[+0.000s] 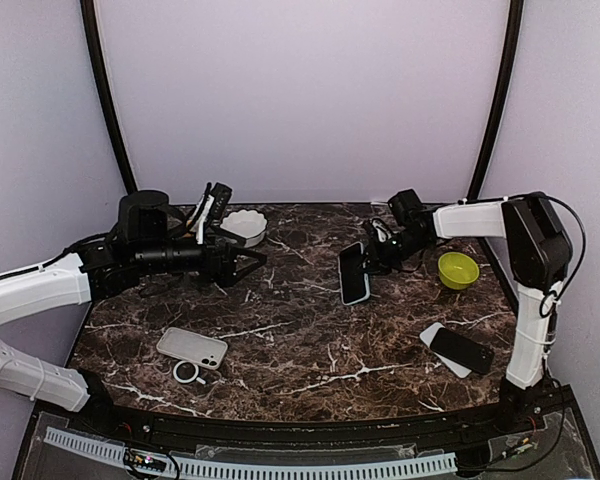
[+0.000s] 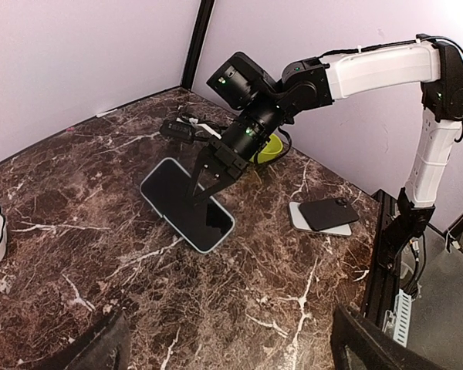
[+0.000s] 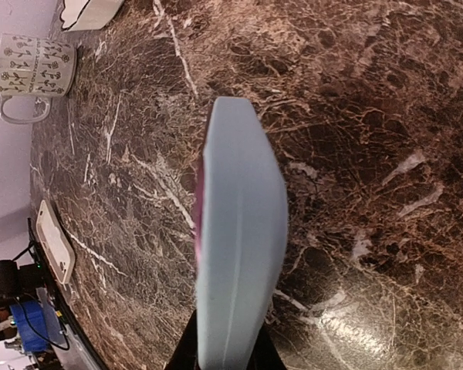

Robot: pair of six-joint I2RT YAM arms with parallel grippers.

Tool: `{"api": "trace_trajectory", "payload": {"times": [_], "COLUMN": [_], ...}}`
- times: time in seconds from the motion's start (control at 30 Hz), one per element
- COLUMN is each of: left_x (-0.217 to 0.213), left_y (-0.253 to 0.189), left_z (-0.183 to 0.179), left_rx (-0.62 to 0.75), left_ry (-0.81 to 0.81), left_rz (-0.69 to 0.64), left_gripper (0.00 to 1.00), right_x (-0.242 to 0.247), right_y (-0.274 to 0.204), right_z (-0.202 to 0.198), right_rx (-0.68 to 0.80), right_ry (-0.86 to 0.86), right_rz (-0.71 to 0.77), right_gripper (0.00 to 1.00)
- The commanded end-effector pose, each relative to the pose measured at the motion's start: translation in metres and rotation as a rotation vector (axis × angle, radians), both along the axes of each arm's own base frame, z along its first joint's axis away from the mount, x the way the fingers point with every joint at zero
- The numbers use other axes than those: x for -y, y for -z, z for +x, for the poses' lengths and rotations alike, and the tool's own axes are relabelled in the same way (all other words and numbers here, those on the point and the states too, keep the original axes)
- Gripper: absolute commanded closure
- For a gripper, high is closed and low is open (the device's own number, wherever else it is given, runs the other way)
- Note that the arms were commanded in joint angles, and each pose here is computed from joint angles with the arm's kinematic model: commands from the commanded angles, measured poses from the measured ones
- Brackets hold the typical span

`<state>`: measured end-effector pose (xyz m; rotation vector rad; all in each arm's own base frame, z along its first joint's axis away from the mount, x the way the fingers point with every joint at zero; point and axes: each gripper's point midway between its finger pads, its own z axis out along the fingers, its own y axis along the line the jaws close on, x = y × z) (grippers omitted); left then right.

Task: Put the phone into the phone case
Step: Place the phone with the phone case at the center of the board.

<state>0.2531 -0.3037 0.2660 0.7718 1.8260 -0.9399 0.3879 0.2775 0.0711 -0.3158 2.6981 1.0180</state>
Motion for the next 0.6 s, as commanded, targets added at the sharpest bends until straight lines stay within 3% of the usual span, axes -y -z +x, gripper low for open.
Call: {"api": "trace_trajectory", "payload": {"times": [0.0, 0.1, 0.33, 0.57], "left_x": [-0.003, -0.005, -0.004, -0.004], "left_y": [-0.016, -0.018, -0.019, -0.019], "left_z": [0.000, 0.000, -0.001, -0.002], "left_rx": [0.035, 0.046, 0.046, 0.043], "left_ry": [-0.011, -0.018, -0.014, -0.008], "left_rz": [-0.005, -0.009, -0.013, -0.015], "left_gripper": [0.08, 0.08, 0.08, 0.08], "right_x": [0.017, 0.031, 0.055, 0.062], "right_y": [0.017, 0.030, 0.042, 0.036], "right_z": [0.023, 0.026, 0.029, 0.022], "right_rx": [0.008, 0.006, 0.013, 0.049], "right_ry": [0.064, 0.090, 0.157, 0.186], "right_rz": [-0.043, -0.142, -0.284, -0.381], "right_gripper": [0.91, 0.78, 0.74, 0.59]}}
